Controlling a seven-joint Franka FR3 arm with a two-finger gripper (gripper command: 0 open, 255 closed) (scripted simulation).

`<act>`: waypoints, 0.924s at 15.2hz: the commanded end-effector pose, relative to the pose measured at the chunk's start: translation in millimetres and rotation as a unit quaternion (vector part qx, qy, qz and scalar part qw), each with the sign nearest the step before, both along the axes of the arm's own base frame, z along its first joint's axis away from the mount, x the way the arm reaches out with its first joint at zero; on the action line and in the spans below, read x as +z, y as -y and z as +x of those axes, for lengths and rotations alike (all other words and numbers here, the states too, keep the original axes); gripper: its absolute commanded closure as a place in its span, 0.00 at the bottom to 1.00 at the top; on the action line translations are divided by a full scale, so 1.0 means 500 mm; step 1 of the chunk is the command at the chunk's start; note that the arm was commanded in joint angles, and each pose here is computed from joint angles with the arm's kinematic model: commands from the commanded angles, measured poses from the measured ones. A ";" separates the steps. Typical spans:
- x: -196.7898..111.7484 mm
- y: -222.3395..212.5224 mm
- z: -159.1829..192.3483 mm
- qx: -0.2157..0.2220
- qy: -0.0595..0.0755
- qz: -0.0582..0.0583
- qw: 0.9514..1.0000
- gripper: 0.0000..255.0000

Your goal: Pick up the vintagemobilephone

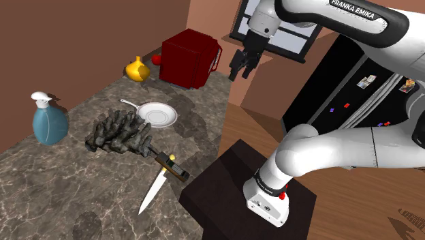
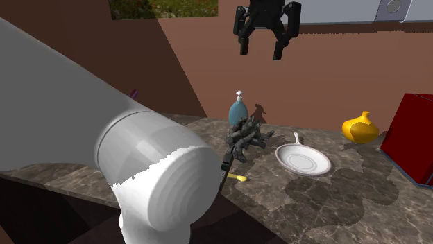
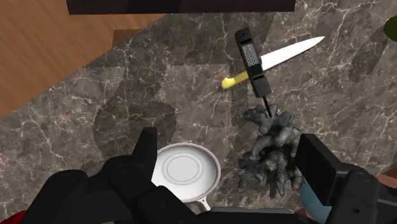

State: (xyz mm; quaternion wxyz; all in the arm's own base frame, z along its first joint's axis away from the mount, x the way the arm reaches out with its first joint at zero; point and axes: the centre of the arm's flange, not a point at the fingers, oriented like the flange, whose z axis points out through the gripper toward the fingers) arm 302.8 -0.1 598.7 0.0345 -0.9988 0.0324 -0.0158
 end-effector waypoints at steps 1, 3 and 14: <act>0.000 0.000 0.000 0.000 0.000 0.000 1.000 0.00; -0.050 -0.018 -0.001 0.011 0.011 -0.001 1.000 0.00; -0.323 -0.116 0.003 0.072 0.069 -0.005 0.995 0.00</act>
